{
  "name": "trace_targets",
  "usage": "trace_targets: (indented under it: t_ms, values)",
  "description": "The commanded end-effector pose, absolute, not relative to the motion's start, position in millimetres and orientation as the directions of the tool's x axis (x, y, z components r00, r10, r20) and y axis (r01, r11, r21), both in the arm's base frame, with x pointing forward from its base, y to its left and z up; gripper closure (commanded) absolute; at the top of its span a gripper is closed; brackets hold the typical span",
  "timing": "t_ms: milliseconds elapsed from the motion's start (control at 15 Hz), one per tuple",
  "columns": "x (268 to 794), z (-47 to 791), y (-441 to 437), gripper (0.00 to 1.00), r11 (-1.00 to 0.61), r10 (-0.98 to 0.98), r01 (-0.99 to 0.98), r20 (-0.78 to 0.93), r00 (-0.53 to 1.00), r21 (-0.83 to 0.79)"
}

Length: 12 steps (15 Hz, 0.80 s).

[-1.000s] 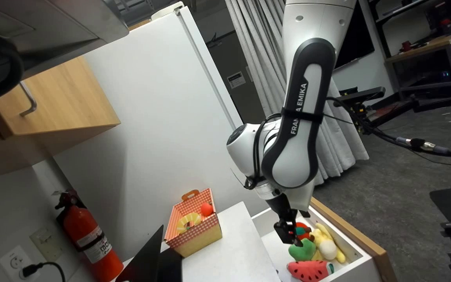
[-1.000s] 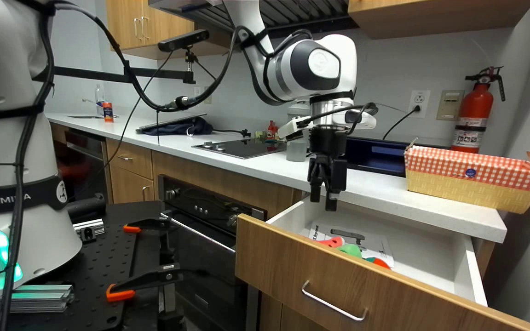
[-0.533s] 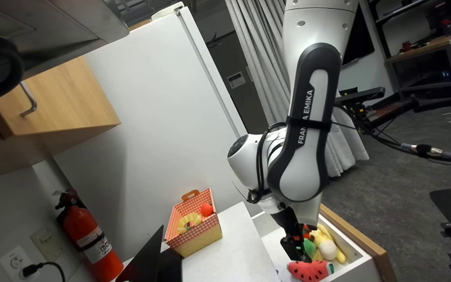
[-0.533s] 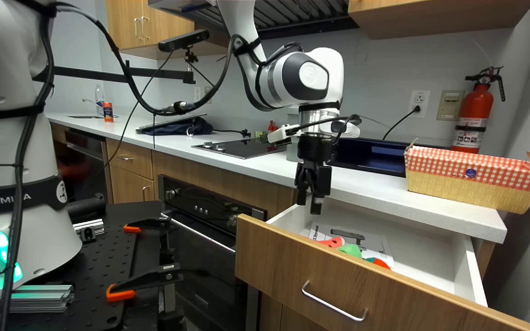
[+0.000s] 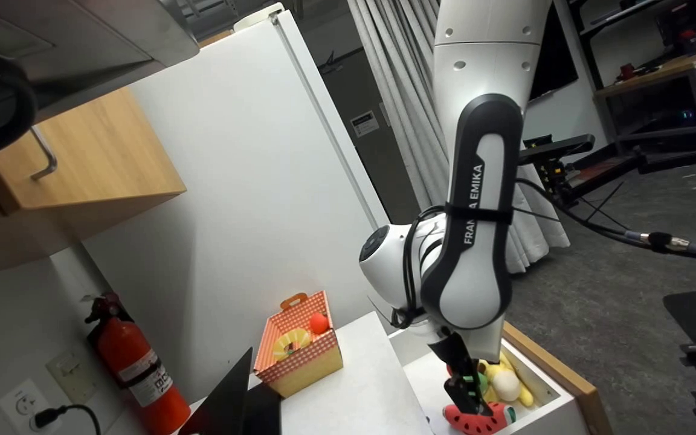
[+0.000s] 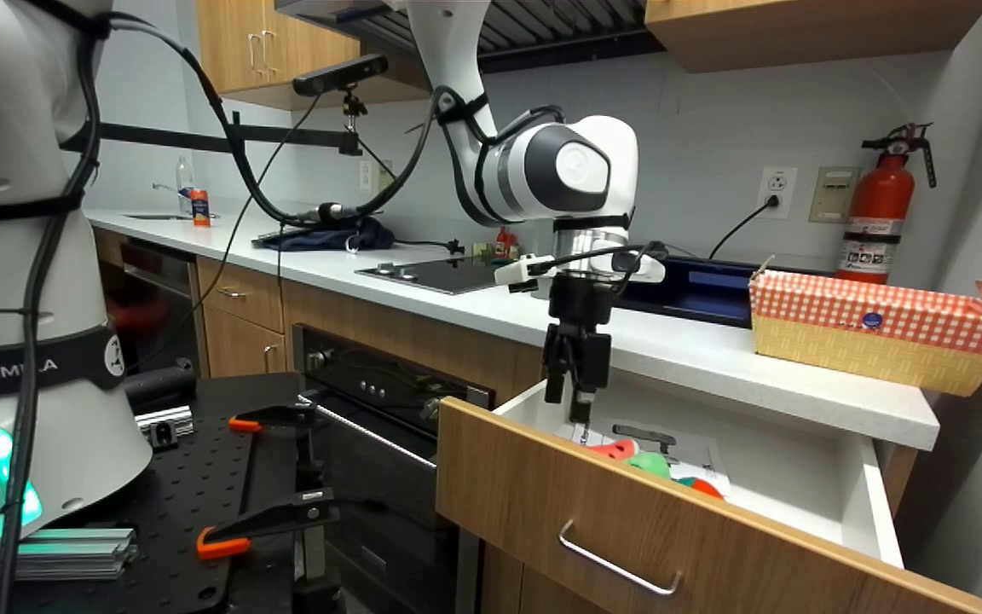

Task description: Put the pear plush toy in the drawer then put the watermelon plush toy on the counter

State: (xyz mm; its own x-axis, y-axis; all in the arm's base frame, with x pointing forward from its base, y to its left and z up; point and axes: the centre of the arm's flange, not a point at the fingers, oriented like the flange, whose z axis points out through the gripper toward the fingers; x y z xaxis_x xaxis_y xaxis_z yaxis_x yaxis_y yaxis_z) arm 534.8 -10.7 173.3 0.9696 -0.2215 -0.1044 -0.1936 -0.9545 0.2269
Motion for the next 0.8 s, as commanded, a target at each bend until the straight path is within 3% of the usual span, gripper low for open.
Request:
trace_targets:
  t_ms: [0, 733]
  values:
    - [548, 156, -8, 0.00, -0.952, -0.229, -0.207, -0.076, 0.970, 0.228]
    - [598, 110, -16, 0.00, -0.956, -0.207, -0.195, -0.031, 0.978, 0.220]
